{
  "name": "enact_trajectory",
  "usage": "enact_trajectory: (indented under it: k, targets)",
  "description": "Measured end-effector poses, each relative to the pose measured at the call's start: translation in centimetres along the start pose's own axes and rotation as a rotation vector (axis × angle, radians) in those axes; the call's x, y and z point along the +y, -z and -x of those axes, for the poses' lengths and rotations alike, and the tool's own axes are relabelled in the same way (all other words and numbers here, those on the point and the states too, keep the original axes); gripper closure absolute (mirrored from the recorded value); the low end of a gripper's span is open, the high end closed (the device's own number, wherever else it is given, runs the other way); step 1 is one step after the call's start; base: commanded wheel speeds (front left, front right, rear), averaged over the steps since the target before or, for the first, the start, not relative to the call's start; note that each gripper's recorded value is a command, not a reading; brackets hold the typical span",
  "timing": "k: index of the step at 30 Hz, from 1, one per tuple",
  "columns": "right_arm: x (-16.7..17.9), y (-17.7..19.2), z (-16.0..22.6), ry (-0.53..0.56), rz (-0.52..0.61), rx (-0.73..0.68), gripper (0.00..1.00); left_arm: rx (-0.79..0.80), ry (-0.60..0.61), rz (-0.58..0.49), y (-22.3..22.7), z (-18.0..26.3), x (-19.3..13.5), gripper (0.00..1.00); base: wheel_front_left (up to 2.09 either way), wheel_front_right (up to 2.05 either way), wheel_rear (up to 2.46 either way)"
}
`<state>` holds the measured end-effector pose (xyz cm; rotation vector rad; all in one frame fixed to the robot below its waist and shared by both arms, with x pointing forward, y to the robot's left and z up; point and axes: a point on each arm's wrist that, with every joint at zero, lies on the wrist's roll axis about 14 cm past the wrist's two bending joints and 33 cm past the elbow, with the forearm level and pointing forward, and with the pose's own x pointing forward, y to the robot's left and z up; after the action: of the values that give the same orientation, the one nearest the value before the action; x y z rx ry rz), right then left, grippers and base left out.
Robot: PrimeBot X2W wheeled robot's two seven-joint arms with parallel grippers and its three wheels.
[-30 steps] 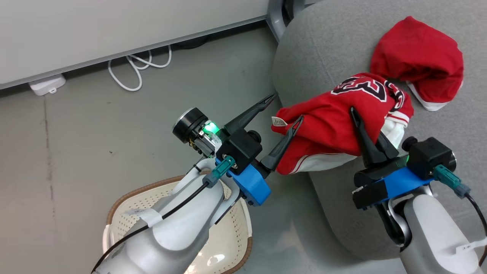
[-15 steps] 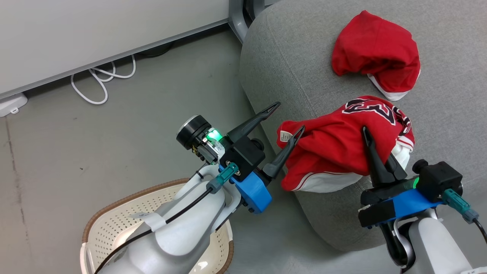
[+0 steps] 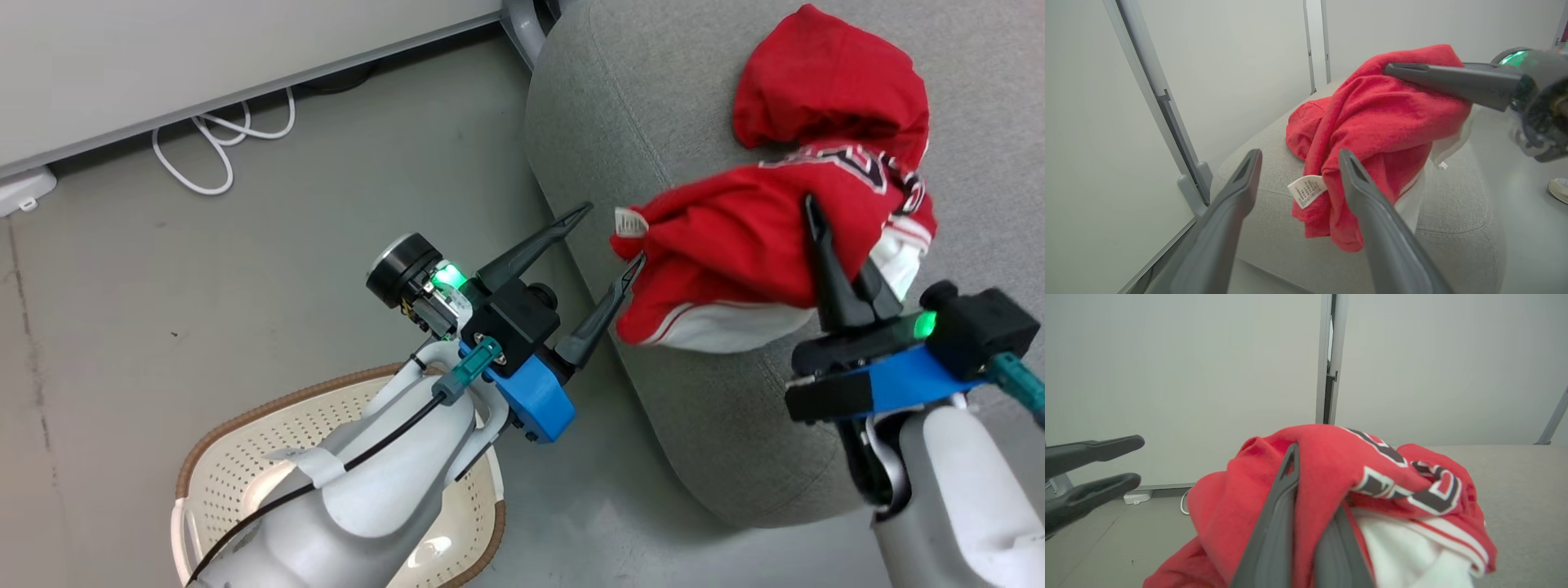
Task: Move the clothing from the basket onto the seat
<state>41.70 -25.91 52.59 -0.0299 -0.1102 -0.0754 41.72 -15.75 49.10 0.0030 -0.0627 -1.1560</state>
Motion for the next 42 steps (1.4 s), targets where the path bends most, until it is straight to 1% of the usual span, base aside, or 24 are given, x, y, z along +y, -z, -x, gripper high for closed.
enact_trajectory:
  k: [3, 7, 11, 17, 22, 24, 27, 31, 34, 40, 42]
  targets:
    - [0.0, -1.8, -2.3, -0.009, 0.019, -0.063, 1.00, -0.003, -0.020, 0.009, 0.5, -0.1, 1.0, 0.00, 0.00, 0.00, 0.00]
    - [-0.9, -4.2, -5.6, 0.009, 0.039, -0.150, 1.00, -0.009, -0.046, 0.019, 1.2, -0.4, 2.7, 0.00, 0.00, 0.00, 0.00]
    - [-1.8, -7.0, -8.9, 0.021, 0.087, -0.251, 1.00, 0.002, -0.078, 0.032, 3.0, -0.3, 4.7, 0.00, 0.00, 0.00, 0.00]
    - [-6.3, -10.1, -12.5, 0.109, 0.201, -0.359, 1.00, 0.028, -0.125, 0.057, 6.4, 0.0, 7.6, 0.00, 0.00, 0.00, 0.00]
    - [-10.5, -10.9, -13.8, 0.197, 0.302, -0.389, 1.00, 0.046, -0.132, 0.092, 9.4, 0.0, 8.5, 0.00, 0.00, 0.00, 0.00]
    - [-12.2, -10.4, -14.1, 0.232, 0.328, -0.371, 1.00, 0.055, -0.137, 0.106, 10.5, 0.1, 8.8, 0.00, 0.00, 0.00, 0.00]
    - [-15.1, -8.6, -14.3, 0.292, 0.347, -0.312, 1.00, 0.064, -0.141, 0.120, 11.5, 0.3, 8.9, 0.00, 0.00, 0.00, 0.00]
    - [-17.9, -4.7, -14.4, 0.362, 0.301, -0.207, 1.00, 0.071, -0.156, 0.128, 12.3, 0.7, 9.4, 0.00, 0.00, 0.00, 0.00]
    - [-18.3, -0.4, -14.4, 0.365, 0.272, -0.085, 1.00, 0.074, -0.163, 0.127, 12.8, 0.9, 9.8, 0.00, 0.00, 0.00, 0.00]
    - [-19.2, 6.0, -13.0, 0.422, 0.192, 0.078, 1.00, 0.080, -0.161, 0.128, 13.5, 0.9, 9.8, 0.00, 0.00, 0.00, 0.00]
    - [-19.3, 7.3, -12.7, 0.429, 0.180, 0.115, 1.00, 0.082, -0.162, 0.128, 13.6, 1.0, 9.8, 0.00, 0.00, 0.00, 0.00]
